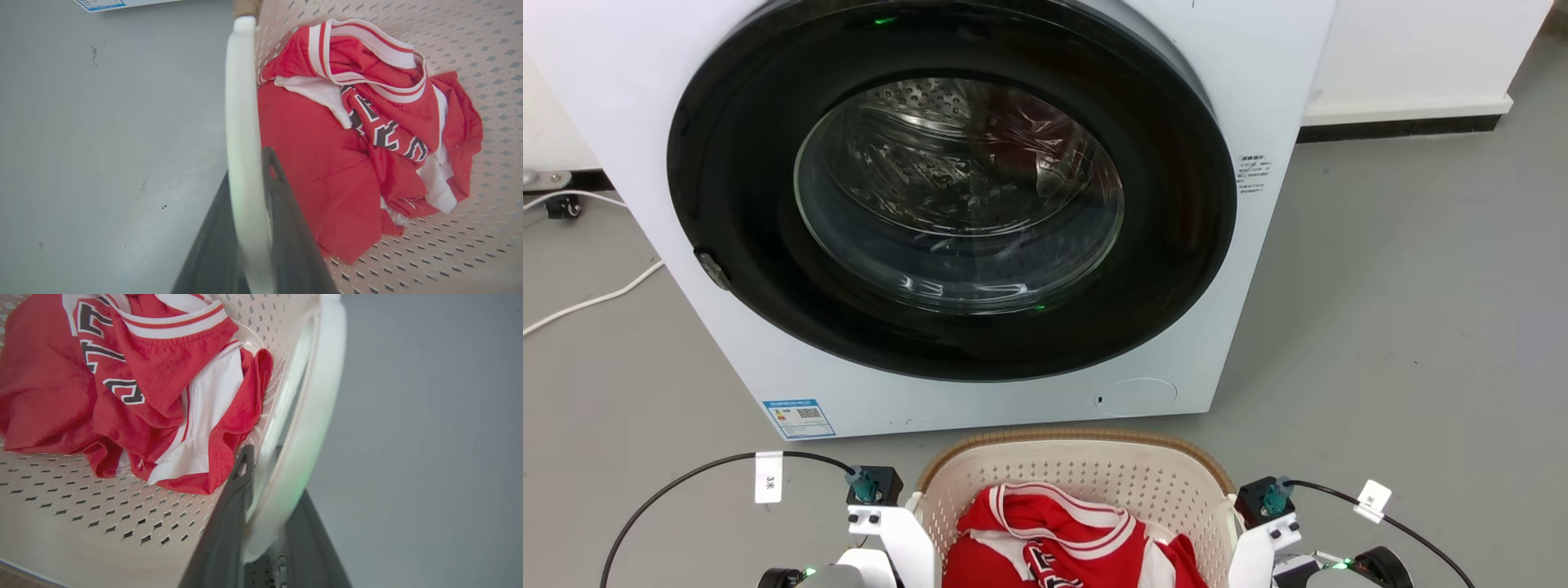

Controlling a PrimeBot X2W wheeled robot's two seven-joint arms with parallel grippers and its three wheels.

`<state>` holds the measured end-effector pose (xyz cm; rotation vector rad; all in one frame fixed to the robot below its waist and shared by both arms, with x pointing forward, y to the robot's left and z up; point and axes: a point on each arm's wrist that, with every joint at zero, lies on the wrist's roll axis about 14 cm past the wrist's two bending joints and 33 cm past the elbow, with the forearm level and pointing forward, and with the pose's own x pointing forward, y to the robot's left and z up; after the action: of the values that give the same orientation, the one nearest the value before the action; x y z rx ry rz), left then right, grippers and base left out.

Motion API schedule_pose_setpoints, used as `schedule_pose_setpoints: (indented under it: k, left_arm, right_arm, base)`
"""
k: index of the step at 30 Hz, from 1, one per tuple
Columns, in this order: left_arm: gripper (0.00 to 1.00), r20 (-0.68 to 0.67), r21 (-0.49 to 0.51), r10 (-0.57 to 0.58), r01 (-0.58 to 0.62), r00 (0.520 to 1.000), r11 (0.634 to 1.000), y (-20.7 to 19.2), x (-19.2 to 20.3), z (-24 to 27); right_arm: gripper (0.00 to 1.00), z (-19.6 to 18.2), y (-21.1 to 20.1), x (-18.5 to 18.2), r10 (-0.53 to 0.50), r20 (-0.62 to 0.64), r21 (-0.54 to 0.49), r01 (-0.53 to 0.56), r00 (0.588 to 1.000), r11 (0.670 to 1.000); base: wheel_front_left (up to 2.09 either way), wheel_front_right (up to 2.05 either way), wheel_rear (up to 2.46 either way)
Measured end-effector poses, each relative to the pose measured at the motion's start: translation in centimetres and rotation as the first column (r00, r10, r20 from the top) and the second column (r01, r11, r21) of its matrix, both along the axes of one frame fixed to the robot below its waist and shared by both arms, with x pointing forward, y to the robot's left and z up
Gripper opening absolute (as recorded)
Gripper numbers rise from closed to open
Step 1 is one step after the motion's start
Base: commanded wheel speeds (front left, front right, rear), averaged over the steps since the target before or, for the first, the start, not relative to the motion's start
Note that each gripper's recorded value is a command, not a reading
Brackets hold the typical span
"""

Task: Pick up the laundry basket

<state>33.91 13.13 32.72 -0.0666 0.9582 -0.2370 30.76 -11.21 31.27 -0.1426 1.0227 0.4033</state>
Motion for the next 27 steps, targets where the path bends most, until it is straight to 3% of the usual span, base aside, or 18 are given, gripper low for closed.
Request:
schedule_pose_setpoints:
  k: [27]
  left_arm:
    - [0.00, -0.030, -0.018, -0.004, 0.003, 1.000, 1.000, -0.16, -0.85, -0.27]
  right_arm:
    - [0.00, -0.43, -0.09, -1.02, 0.019, -0.033, -0.002, -0.019, 0.999, 1.000]
  base:
    - [0.00, 0.00, 0.00]
